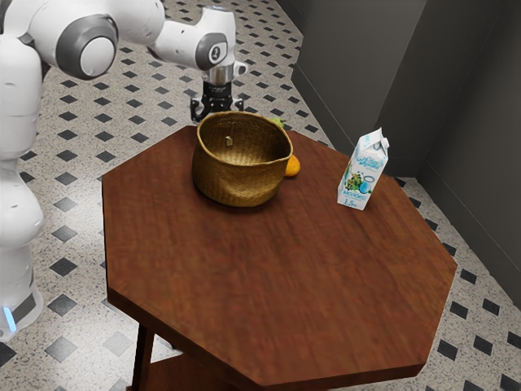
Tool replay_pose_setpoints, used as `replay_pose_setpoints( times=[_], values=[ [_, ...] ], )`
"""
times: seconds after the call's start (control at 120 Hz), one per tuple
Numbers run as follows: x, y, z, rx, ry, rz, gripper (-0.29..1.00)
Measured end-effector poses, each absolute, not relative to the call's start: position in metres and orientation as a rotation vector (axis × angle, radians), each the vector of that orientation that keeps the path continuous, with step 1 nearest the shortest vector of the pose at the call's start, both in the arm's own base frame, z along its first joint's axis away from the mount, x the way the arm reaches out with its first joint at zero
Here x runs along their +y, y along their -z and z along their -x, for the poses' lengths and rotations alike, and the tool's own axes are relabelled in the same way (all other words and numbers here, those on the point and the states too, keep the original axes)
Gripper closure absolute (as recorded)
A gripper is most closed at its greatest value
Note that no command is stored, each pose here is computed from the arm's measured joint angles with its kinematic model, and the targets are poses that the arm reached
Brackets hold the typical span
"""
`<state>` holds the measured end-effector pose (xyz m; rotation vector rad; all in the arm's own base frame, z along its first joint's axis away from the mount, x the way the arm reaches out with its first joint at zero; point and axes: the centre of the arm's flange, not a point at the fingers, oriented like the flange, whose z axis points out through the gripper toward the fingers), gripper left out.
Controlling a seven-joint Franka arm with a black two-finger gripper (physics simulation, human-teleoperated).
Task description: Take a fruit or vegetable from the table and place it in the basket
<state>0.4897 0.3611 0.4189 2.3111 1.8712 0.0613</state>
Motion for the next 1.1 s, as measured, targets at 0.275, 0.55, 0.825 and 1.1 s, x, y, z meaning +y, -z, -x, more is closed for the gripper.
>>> replay_pose_setpoints(
  times=[0.275,0.55,0.825,1.1],
  values=[
    [0.354,-0.434,-0.492,1.882,-0.091,-2.308,0.33],
    [0.328,-0.521,-0.481,1.840,-0.283,-2.338,0.44],
    [0.268,-0.608,-0.469,1.723,-0.447,-2.400,0.44],
    [0.184,-0.668,-0.437,1.628,-0.520,-2.475,0.41]
  ],
)
